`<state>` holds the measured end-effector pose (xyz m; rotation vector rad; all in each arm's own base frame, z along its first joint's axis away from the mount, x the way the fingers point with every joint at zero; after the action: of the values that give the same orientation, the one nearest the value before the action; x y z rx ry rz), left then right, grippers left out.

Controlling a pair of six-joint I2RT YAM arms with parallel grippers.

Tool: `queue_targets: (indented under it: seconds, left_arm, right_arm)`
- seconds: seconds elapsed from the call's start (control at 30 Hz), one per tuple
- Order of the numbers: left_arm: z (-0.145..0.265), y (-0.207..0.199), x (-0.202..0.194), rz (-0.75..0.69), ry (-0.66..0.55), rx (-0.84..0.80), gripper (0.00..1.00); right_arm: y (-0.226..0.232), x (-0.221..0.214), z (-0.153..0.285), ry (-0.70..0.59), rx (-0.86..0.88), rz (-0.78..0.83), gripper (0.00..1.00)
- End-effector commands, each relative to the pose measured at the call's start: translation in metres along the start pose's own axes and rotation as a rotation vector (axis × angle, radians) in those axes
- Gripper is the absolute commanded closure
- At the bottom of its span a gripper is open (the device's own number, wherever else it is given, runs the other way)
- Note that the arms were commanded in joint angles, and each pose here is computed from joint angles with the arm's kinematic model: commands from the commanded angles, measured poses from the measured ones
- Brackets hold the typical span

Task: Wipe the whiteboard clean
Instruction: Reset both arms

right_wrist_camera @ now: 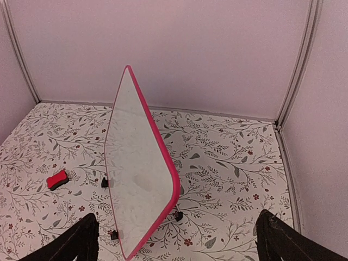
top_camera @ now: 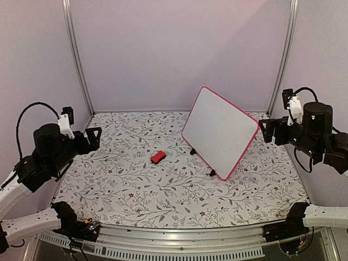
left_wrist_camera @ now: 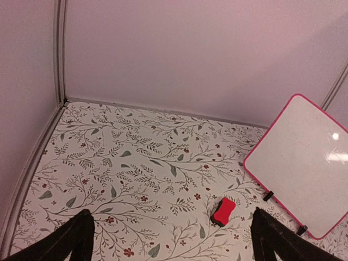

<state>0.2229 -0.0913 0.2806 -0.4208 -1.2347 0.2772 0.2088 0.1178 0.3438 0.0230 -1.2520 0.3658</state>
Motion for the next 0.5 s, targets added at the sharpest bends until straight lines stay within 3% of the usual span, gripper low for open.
queue_targets:
  seconds: [0.0, 0.23, 0.47]
  left_arm:
    - [0.017, 0.013, 0.007, -0.092, -0.081, 0.009, 0.00]
    - [0.015, 0.007, 0.005, -0.204, -0.044, -0.007, 0.00]
    - [0.011, 0.008, -0.001, -0.209, -0.034, -0.029, 0.00]
  right_arm:
    - [-0.028, -0.037, 0.002, 0.091, -0.219, -0.019, 0.01]
    - [-0.041, -0.047, 0.014, 0.014, -0.266, -0.122, 0.01]
    - [-0.061, -0.037, 0.037, -0.104, -0.320, -0.188, 0.01]
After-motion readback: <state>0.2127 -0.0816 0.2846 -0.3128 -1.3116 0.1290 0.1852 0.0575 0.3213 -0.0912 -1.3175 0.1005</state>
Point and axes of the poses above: each gripper's point midway between its finger pads, its own z axis back along the fingers, its own y axis along the line the jaws close on, x = y × z, the point moved 4 cm from there along z, back along the fingers, and after that the axes turned 12 degrees about z, right-handed, at the moved point
